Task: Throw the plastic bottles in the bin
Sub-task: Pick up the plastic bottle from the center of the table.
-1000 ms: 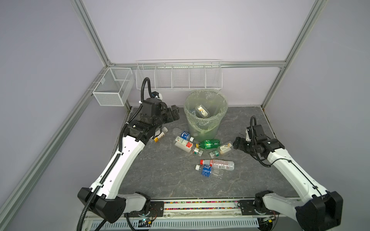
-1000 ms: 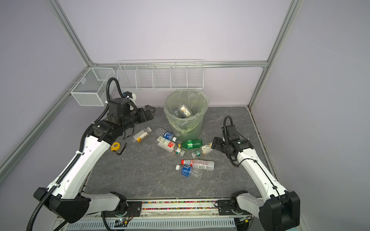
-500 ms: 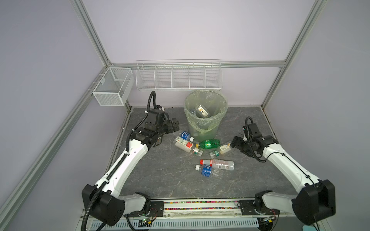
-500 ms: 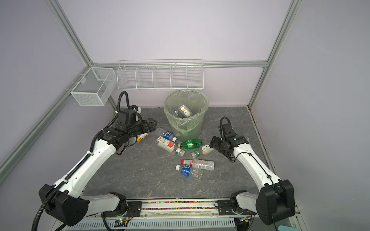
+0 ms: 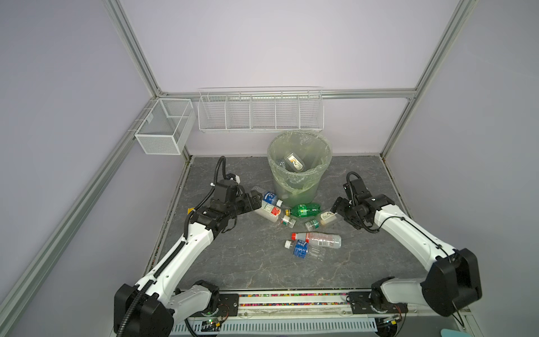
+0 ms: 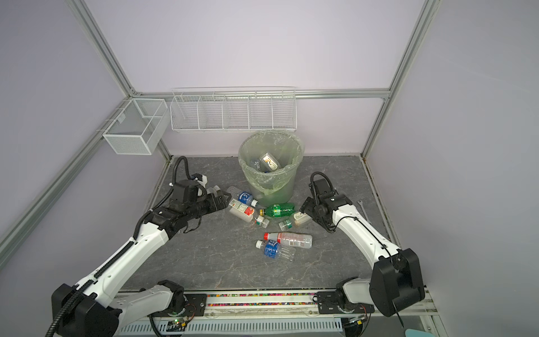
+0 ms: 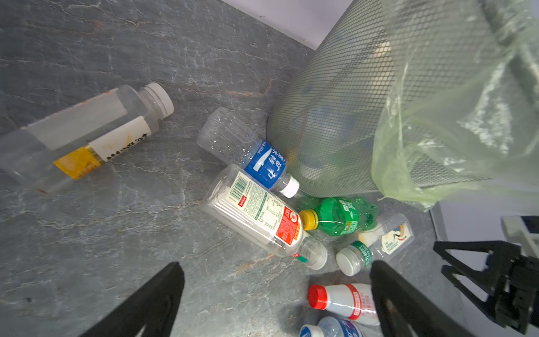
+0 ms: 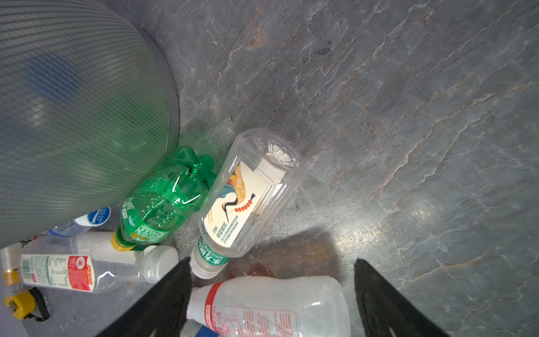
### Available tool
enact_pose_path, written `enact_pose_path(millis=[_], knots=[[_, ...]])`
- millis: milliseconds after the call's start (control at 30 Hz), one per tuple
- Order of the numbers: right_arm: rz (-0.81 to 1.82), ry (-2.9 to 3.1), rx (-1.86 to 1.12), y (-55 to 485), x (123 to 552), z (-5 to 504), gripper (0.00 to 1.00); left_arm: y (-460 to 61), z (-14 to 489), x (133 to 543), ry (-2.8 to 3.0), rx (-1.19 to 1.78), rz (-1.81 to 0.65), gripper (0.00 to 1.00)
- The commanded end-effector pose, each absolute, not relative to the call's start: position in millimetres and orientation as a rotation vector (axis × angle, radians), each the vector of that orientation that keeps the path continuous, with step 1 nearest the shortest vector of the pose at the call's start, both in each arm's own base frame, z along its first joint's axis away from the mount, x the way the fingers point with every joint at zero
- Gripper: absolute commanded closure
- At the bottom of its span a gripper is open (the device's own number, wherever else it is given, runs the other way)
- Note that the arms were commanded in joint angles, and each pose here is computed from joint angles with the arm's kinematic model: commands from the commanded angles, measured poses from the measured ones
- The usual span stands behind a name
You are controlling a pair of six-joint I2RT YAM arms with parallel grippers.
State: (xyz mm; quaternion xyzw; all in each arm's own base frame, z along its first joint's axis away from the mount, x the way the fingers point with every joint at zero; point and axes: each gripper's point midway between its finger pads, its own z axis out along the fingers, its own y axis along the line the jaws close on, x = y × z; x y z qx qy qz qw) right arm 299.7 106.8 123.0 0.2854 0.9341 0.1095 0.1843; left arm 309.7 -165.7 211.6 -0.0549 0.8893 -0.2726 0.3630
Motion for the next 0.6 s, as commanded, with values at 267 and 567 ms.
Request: enact_pose_path(millis=[267, 567], knots=[[0.289, 2.622, 0.942, 122, 318, 109, 0.12, -173, 197, 298, 2.263, -0.185, -0.838, 0.01], [0.265, 2.673, 0.983, 133, 326, 87, 0.11, -172, 199, 299, 2.261, -0.180, -0.827, 0.01]])
